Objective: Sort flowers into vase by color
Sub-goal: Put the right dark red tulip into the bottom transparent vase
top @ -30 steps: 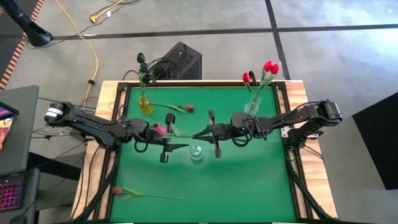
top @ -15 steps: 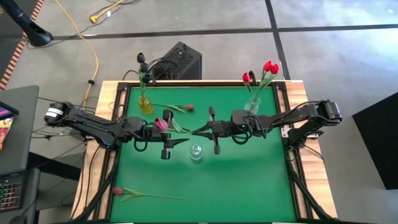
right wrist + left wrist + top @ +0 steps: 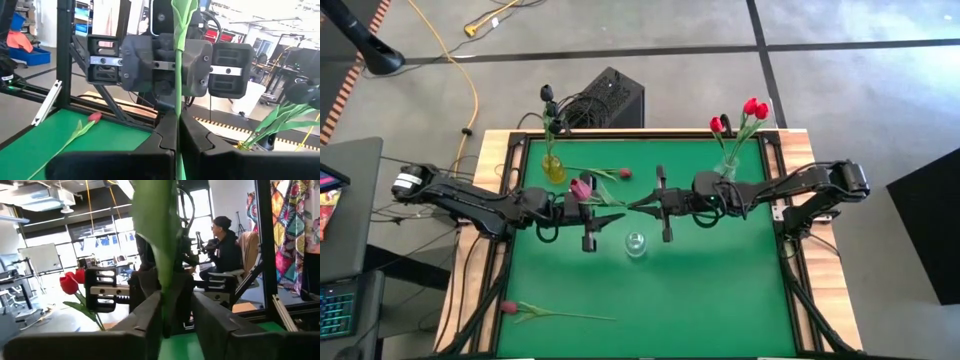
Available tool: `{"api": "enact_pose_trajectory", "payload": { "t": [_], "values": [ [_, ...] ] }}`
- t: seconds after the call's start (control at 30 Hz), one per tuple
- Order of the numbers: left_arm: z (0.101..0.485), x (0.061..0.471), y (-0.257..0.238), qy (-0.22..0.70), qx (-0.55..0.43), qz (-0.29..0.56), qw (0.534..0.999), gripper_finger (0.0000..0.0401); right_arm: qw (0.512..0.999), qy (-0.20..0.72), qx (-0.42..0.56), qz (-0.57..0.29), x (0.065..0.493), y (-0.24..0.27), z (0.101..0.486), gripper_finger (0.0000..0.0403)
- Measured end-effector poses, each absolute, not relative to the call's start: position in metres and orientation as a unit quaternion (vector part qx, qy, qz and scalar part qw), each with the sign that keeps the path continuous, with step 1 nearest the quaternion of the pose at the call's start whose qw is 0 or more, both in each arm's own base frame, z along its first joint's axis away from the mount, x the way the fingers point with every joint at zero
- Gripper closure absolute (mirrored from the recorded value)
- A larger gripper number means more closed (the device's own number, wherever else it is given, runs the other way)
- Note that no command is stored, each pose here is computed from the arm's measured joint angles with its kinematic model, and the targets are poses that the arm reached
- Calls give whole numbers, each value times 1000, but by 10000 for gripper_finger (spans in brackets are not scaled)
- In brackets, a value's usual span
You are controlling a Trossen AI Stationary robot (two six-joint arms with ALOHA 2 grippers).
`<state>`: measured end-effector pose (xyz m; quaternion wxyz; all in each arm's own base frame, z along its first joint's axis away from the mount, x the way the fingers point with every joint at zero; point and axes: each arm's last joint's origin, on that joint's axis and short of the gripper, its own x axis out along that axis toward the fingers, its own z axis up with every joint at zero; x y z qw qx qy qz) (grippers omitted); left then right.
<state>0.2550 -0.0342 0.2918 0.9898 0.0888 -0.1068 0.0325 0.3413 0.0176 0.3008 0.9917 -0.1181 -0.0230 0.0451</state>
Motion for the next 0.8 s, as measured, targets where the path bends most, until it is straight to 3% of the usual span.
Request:
{"api": "enact_pose_trajectory", "payload": {
  "t": [0.37, 0.8],
  "values": [
    [296, 254, -32, -126, 82, 49, 987, 387, 992, -23, -118, 46, 341, 18, 301, 368],
    [295, 255, -31, -122, 68, 36, 990, 379, 992, -23, -117, 43, 341, 16, 301, 366]
  ]
}}
